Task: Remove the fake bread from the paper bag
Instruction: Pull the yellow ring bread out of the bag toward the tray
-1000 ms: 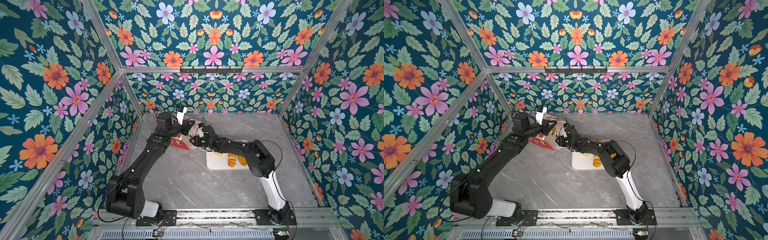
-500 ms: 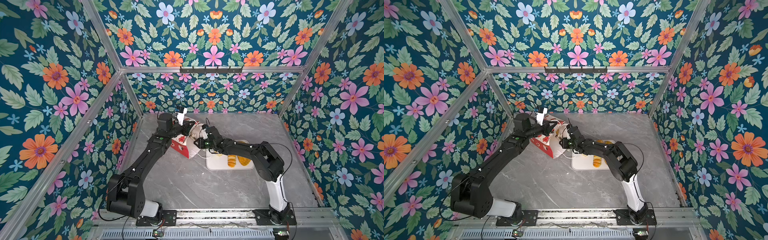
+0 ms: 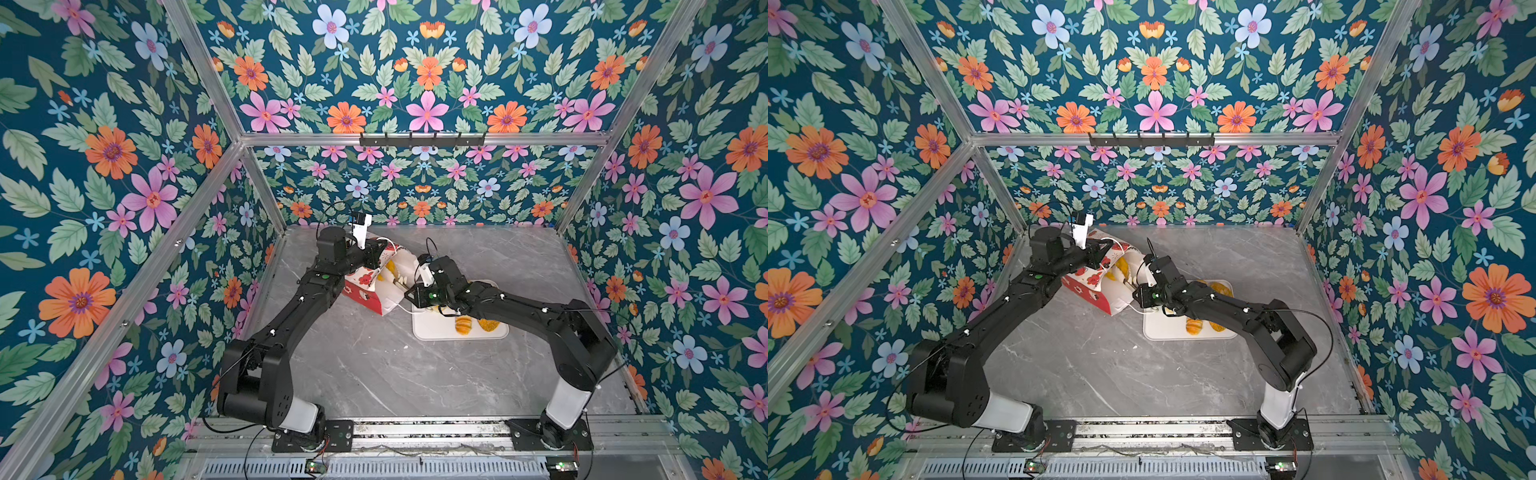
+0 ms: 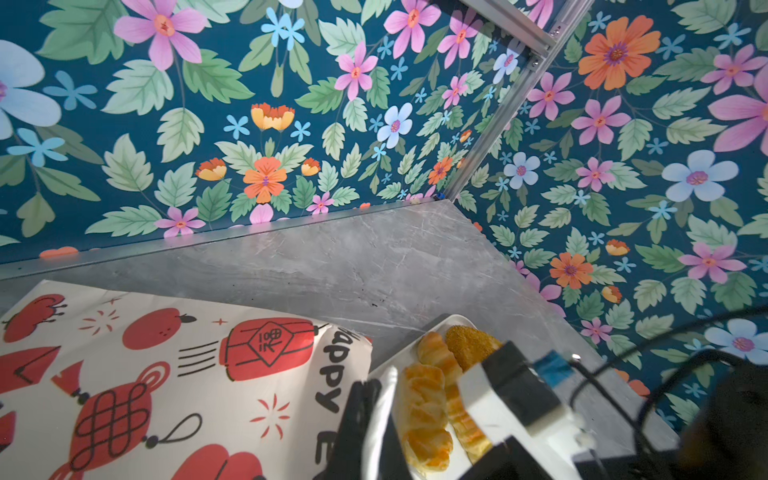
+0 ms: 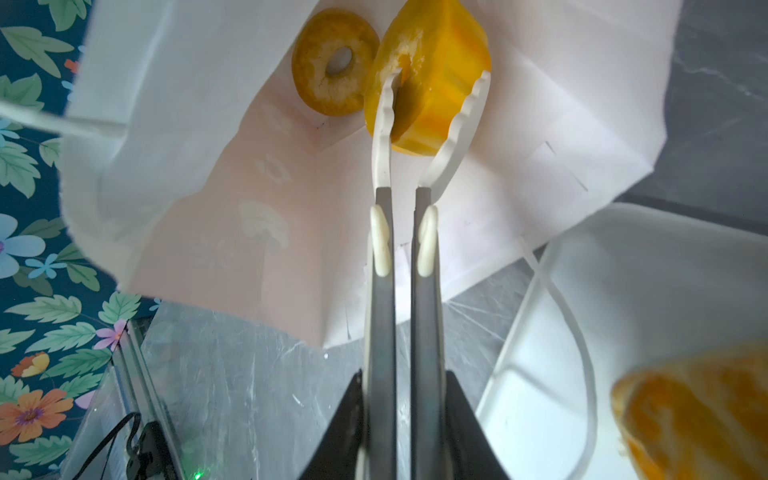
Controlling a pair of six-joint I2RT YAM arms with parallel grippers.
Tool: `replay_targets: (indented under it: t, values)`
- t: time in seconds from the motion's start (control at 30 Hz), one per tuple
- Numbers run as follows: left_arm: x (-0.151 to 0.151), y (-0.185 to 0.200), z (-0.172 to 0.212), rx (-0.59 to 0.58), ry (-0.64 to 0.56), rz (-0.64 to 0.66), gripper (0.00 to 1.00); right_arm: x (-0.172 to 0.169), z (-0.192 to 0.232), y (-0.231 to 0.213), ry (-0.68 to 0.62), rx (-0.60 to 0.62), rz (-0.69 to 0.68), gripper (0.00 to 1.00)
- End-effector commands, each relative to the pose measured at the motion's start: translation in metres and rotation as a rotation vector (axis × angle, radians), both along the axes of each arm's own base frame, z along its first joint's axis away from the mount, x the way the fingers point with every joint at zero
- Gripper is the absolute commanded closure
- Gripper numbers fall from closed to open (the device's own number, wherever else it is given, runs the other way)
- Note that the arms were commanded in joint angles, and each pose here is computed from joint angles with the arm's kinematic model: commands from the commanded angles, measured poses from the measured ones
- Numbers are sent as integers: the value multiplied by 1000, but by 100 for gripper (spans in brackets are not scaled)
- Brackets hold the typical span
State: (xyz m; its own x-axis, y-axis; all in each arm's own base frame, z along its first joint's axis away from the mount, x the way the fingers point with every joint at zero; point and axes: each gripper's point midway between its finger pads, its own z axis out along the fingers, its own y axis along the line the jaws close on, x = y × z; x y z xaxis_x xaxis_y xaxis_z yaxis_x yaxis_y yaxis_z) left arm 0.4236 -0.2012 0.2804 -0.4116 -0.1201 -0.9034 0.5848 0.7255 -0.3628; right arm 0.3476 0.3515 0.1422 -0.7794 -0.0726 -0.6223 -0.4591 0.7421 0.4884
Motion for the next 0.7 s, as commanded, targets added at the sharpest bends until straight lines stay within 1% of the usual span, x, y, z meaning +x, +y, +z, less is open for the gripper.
replay_targets:
  t: [0.0,0.1,0.3,0.53,0.67]
  values:
    - [7,5,12,-20,-55,32,100,-9,10,-14,-42,-38,6,90]
    - [10,12,13,-29,-64,63,100,-24,26,-33,-76,-73,9,90]
    - [16,28,12,-32,-70,122,100,-64,41,-80,-111,-198,24,90]
    - [25,52,4,-23,-47,203,100,-102,61,-132,-219,-409,15,91]
    - [27,62,-2,-23,-39,226,100,-119,59,-149,-217,-501,25,91]
